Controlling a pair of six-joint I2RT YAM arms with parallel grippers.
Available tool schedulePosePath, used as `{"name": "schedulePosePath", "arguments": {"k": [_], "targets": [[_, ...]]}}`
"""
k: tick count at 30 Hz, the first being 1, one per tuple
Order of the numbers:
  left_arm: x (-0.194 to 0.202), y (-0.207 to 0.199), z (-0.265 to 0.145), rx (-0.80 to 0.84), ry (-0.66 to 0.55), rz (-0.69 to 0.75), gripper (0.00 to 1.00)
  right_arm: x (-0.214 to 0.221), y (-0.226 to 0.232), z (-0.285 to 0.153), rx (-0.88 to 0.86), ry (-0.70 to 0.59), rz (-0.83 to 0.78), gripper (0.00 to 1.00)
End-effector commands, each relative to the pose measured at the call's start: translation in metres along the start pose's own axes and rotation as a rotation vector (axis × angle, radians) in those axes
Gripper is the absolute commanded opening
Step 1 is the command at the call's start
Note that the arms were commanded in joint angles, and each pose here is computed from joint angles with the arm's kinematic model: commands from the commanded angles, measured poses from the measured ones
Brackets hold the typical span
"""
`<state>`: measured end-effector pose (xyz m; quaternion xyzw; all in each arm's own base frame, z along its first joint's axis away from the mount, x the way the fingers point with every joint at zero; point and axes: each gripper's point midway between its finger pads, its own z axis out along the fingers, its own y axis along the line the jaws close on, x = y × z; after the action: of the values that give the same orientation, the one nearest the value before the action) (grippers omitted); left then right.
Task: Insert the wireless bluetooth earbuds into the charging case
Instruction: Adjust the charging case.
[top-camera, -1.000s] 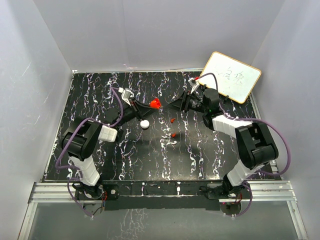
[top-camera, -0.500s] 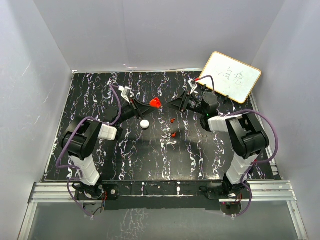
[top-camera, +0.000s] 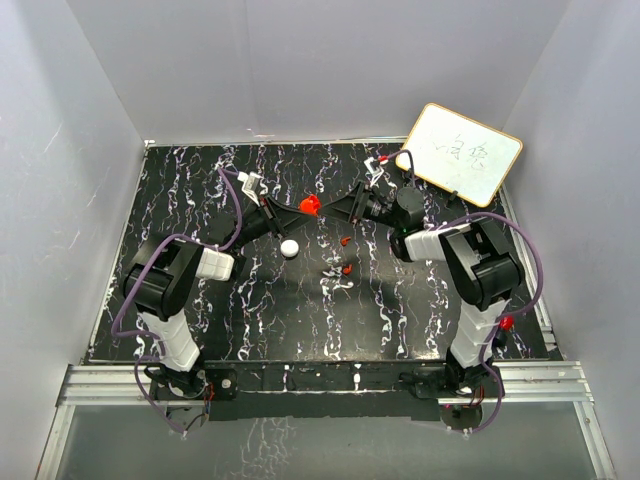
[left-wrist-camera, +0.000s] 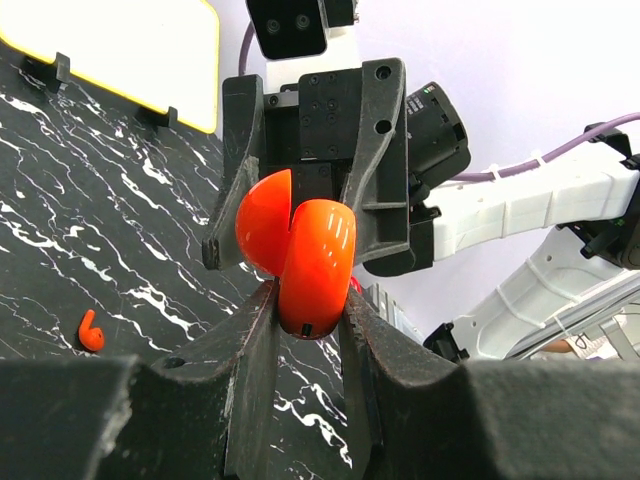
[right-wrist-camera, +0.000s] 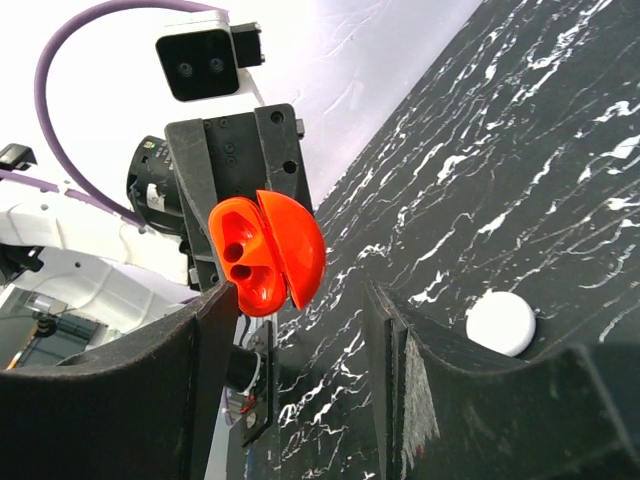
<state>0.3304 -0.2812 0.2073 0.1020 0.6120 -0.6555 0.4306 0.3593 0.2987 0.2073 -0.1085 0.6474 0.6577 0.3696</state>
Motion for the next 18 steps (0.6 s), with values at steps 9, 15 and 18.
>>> {"name": "schedulePosePath", "arguments": {"k": [9,15,18], "targets": [[-0.017,-0.055,0.001,0.177,-0.043,0.152,0.0,-0.021,0.027,0.012,-0.138,-0.078,-0.065,0.46],[-0.012,-0.059,0.003,0.191,-0.027,0.146,0.0,-0.024,0.028,0.014,-0.165,-0.086,-0.056,0.42],[-0.009,-0.059,0.005,0.194,-0.021,0.142,0.0,-0.024,0.031,0.015,-0.175,-0.088,-0.055,0.4]]}}
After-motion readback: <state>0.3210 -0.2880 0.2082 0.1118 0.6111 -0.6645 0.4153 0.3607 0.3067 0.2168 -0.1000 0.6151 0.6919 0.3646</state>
